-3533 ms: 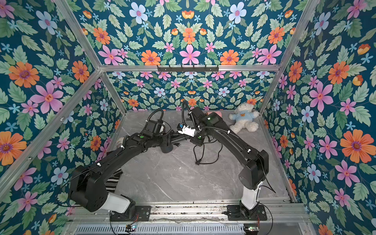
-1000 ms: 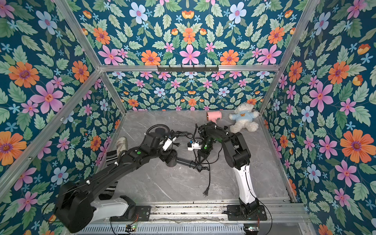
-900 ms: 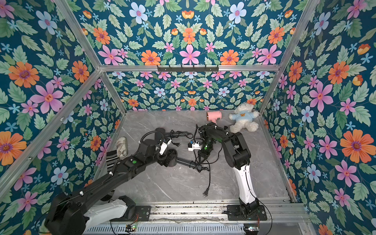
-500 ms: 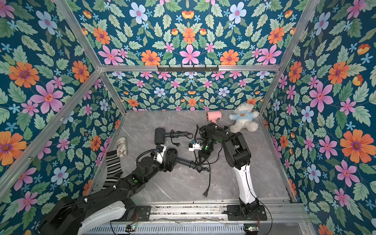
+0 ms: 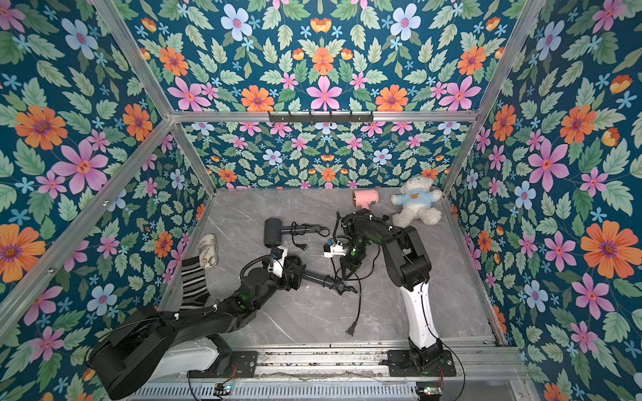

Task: Wrap the cord around the hair dryer
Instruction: Pick up the hair dryer from the center of the board.

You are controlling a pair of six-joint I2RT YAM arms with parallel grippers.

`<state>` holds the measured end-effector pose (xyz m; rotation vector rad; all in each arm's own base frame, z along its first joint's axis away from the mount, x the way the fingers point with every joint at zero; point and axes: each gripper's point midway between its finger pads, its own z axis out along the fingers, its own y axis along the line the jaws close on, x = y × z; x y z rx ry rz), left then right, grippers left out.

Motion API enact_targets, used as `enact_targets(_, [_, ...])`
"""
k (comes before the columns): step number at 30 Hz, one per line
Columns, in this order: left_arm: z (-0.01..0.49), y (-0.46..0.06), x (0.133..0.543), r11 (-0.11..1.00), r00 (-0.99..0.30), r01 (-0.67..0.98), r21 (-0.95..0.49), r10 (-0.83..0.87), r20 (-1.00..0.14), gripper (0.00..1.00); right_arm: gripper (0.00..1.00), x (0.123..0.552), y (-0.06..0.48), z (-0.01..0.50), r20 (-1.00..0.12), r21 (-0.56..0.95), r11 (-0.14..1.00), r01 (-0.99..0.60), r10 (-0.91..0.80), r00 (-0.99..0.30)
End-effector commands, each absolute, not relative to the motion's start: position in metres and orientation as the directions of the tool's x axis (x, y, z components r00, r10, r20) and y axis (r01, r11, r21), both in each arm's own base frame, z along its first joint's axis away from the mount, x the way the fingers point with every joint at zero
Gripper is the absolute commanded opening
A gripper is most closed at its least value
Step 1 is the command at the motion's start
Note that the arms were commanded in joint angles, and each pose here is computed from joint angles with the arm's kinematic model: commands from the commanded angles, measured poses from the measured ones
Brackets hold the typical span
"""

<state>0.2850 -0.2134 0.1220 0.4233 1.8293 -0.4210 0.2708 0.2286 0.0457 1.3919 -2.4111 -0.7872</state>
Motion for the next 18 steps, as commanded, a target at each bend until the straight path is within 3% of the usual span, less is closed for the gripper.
enact_targets(1, [0.129, -0.216, 0.291, 0.874, -0.247, 0.481, -0.069, 0.059, -0.967, 0.99, 0.0, 0.267, 0.228, 0.048, -0.043, 0.568, 0.401, -0.719, -0.858, -0.512])
enact_targets(18, [0.109, -0.215, 0.31, 0.886, -0.263, 0.453, -0.096, 0.03, -0.964, 0.99, 0.0, 0.262, 0.226, 0.048, -0.009, 0.547, 0.414, -0.728, -0.866, -0.499])
